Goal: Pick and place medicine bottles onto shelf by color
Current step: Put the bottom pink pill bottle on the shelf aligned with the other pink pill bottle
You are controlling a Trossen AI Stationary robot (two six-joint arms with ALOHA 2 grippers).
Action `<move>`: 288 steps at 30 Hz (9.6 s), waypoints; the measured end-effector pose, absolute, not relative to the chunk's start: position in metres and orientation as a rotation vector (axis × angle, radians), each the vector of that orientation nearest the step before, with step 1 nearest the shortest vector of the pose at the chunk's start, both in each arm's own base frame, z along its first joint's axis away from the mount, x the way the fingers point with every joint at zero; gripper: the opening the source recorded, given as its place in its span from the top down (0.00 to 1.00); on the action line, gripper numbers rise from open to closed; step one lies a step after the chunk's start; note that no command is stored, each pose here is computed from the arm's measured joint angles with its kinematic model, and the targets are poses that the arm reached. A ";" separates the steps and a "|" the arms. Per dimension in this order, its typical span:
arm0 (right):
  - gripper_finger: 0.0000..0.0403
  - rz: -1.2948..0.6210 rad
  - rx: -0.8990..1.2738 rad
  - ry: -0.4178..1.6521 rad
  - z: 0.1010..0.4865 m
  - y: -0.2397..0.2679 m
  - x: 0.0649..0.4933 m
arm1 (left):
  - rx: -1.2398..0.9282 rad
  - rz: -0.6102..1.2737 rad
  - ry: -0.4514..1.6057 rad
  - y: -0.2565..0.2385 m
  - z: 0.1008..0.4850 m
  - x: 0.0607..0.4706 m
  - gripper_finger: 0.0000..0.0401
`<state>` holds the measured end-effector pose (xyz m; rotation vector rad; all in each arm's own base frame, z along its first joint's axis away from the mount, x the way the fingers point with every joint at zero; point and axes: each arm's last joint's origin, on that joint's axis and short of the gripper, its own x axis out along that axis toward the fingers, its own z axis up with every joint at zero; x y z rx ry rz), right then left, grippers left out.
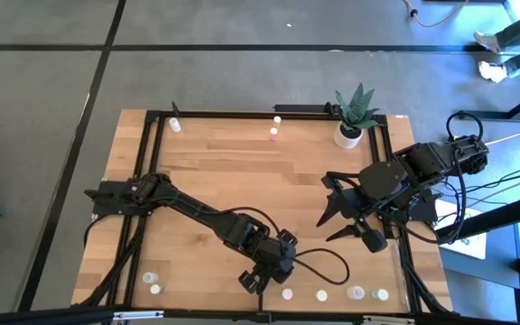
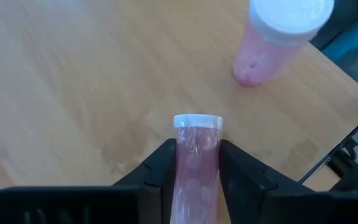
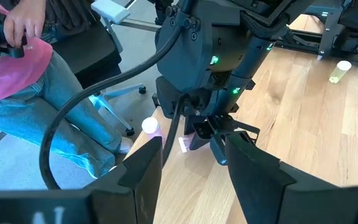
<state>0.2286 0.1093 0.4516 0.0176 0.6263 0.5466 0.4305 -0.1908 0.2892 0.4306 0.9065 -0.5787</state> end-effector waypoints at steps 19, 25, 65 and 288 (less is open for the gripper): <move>0.56 0.546 0.018 0.625 0.452 0.109 0.229 | 0.391 -0.488 0.863 -0.185 0.313 0.428 0.76; 0.56 0.547 0.018 0.625 0.452 0.109 0.229 | 0.377 -0.491 0.861 -0.181 0.323 0.422 0.76; 0.56 0.484 0.010 0.569 0.456 0.108 0.232 | 0.194 -0.552 0.728 -0.104 0.403 0.387 0.77; 0.60 -0.047 -0.176 0.594 0.401 0.065 0.339 | 0.008 -0.056 0.085 -0.024 0.336 0.286 0.77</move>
